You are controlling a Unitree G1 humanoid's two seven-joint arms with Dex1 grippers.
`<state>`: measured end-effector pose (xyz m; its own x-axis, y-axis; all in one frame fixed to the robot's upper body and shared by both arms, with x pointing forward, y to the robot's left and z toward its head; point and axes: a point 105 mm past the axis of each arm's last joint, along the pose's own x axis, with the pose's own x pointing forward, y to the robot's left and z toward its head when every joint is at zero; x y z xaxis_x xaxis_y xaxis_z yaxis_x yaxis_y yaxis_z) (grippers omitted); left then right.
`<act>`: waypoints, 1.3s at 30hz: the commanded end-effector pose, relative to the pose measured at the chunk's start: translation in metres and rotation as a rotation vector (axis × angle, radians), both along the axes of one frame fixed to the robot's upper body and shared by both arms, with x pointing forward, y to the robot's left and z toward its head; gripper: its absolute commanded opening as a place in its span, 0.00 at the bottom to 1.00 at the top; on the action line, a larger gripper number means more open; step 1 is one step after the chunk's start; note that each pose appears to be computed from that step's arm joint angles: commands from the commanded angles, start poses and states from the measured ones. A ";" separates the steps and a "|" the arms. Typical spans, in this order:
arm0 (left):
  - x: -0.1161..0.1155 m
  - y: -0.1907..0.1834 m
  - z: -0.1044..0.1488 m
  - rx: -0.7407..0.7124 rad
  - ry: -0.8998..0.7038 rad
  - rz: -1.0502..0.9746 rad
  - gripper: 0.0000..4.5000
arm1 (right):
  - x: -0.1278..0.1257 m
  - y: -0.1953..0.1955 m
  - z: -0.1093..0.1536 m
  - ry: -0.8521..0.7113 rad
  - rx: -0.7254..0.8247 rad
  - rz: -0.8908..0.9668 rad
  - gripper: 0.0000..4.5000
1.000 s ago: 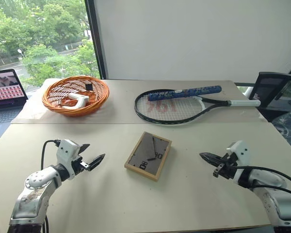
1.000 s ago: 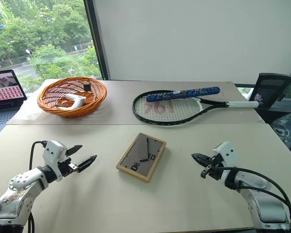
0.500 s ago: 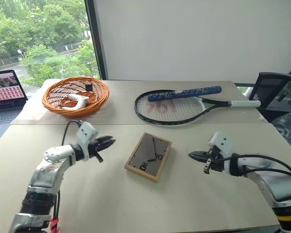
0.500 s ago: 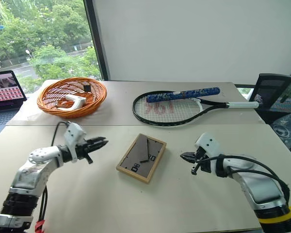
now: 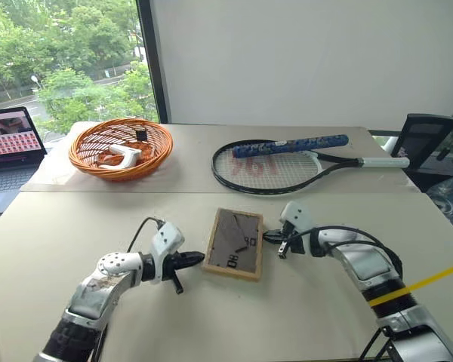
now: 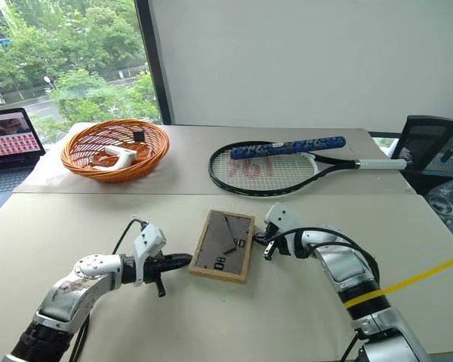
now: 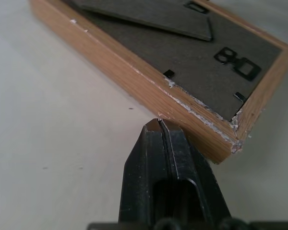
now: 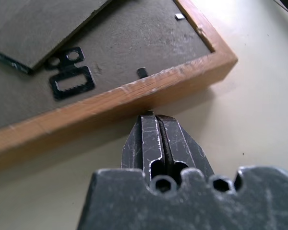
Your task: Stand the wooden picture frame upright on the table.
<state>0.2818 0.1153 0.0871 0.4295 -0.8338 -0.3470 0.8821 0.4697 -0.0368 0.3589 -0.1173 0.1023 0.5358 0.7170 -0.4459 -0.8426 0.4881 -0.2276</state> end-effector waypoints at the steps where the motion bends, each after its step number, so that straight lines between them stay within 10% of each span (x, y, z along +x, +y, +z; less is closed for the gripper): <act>1: -0.004 -0.002 0.009 -0.003 -0.028 -0.004 0.01 | -0.003 0.009 0.005 -0.007 0.011 0.060 0.00; 20: 0.012 -0.006 0.009 -0.017 -0.063 0.055 0.01 | -0.069 0.008 -0.016 0.215 -0.068 0.173 0.00; 31: 0.020 0.023 0.008 0.030 -0.062 0.166 0.01 | -0.055 -0.017 -0.009 0.174 -0.097 0.082 0.00; 36: 0.039 0.056 0.034 -0.173 0.123 0.426 0.01 | -0.046 -0.042 0.026 0.015 -0.072 0.086 0.00; 39: 0.024 0.051 0.061 -0.377 0.362 0.322 0.21 | -0.048 -0.049 0.045 -0.064 -0.066 0.122 0.00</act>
<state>0.3179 0.1749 0.1265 0.6687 -0.6856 -0.2877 0.5684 0.7209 -0.3965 0.3113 -0.1663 0.1227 0.4612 0.7142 -0.5265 -0.8862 0.3997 -0.2341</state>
